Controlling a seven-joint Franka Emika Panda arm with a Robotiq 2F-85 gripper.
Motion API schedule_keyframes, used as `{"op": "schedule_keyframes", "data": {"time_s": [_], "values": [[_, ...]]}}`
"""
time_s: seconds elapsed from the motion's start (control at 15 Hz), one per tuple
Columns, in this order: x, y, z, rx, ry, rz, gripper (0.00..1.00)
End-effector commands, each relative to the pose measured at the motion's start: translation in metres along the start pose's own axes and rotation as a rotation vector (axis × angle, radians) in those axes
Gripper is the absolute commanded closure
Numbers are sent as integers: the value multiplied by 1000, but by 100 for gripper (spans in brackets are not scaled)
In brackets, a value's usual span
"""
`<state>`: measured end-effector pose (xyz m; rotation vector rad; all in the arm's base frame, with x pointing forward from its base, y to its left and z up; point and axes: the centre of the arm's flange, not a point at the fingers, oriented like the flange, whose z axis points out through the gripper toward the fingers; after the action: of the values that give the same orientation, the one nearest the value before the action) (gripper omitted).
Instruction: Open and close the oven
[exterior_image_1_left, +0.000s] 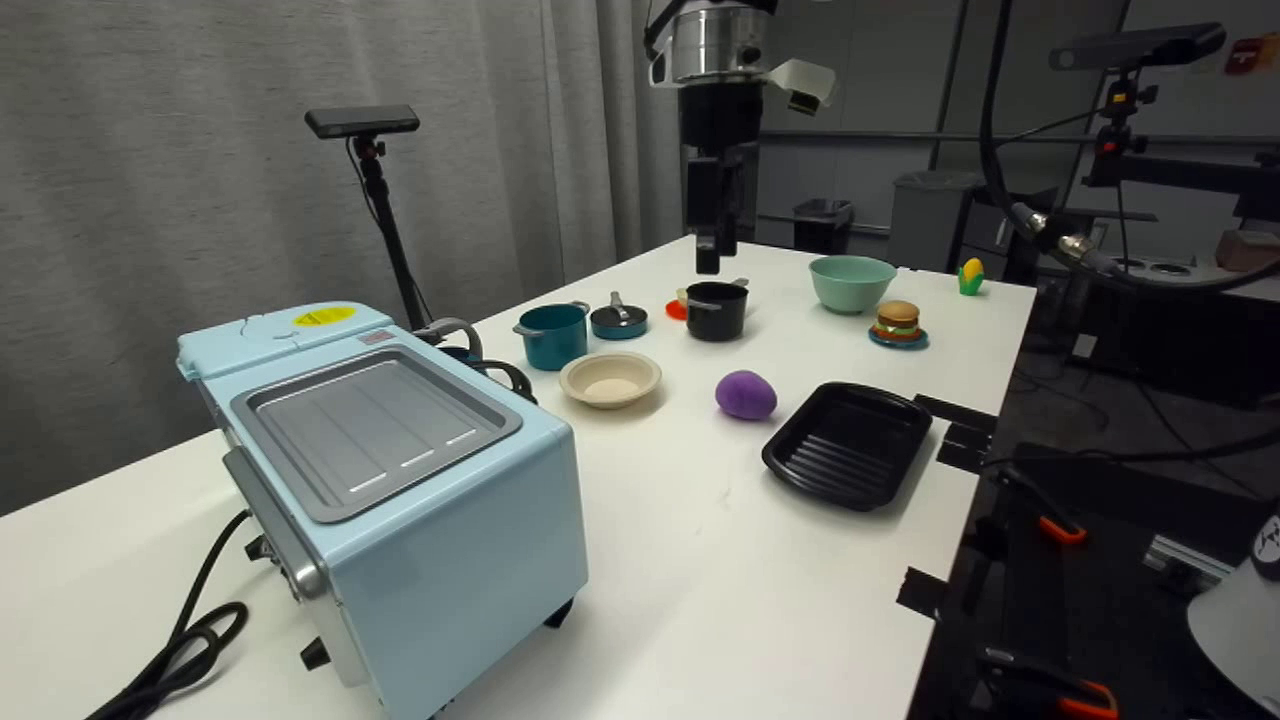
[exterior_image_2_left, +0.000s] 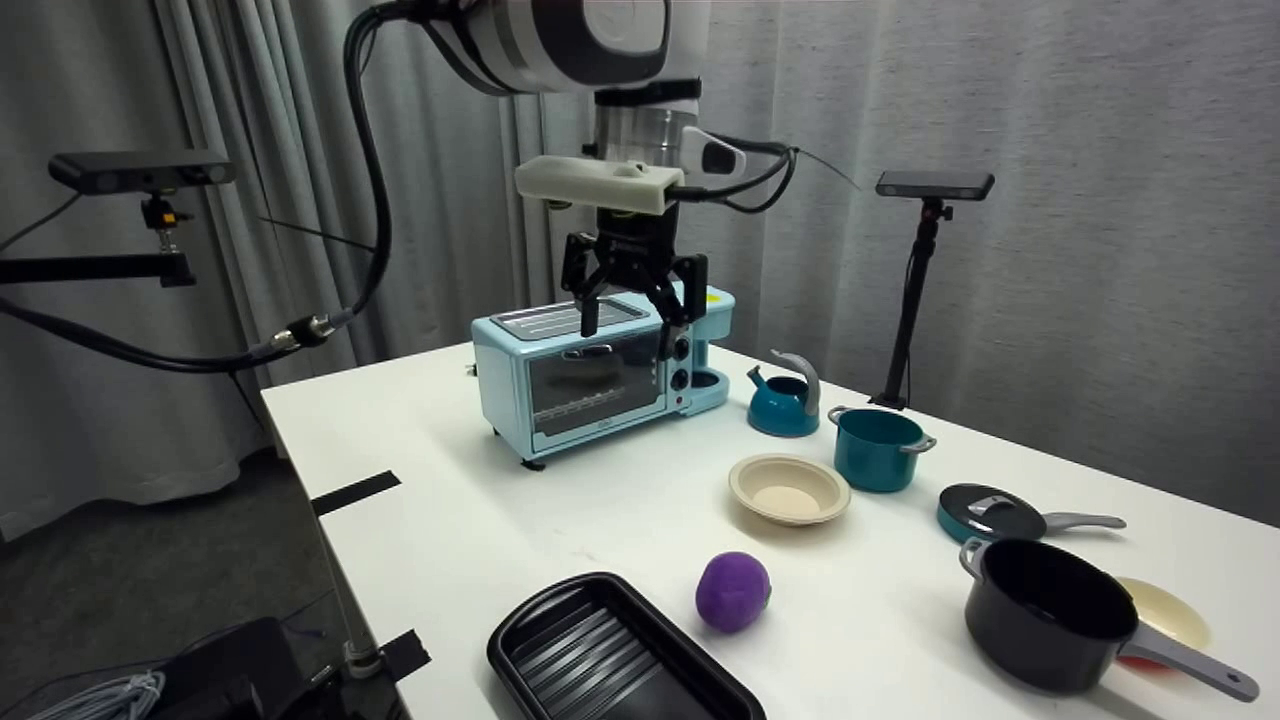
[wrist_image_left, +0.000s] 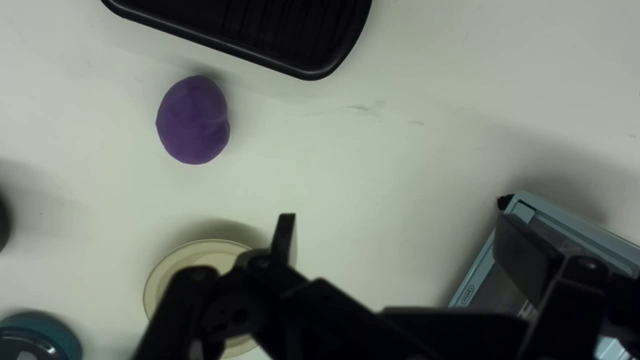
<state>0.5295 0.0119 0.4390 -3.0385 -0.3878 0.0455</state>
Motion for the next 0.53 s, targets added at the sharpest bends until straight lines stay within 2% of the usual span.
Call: {"op": "schedule_keyframes", "data": {"time_s": [0.0,0.27,0.33,0.47], "values": [[34,-8,12,33,45,-20,0],[37,-16,30,67,83,-46,0],[30,-16,25,36,58,-19,0],[34,-17,33,44,60,-25,0]]}}
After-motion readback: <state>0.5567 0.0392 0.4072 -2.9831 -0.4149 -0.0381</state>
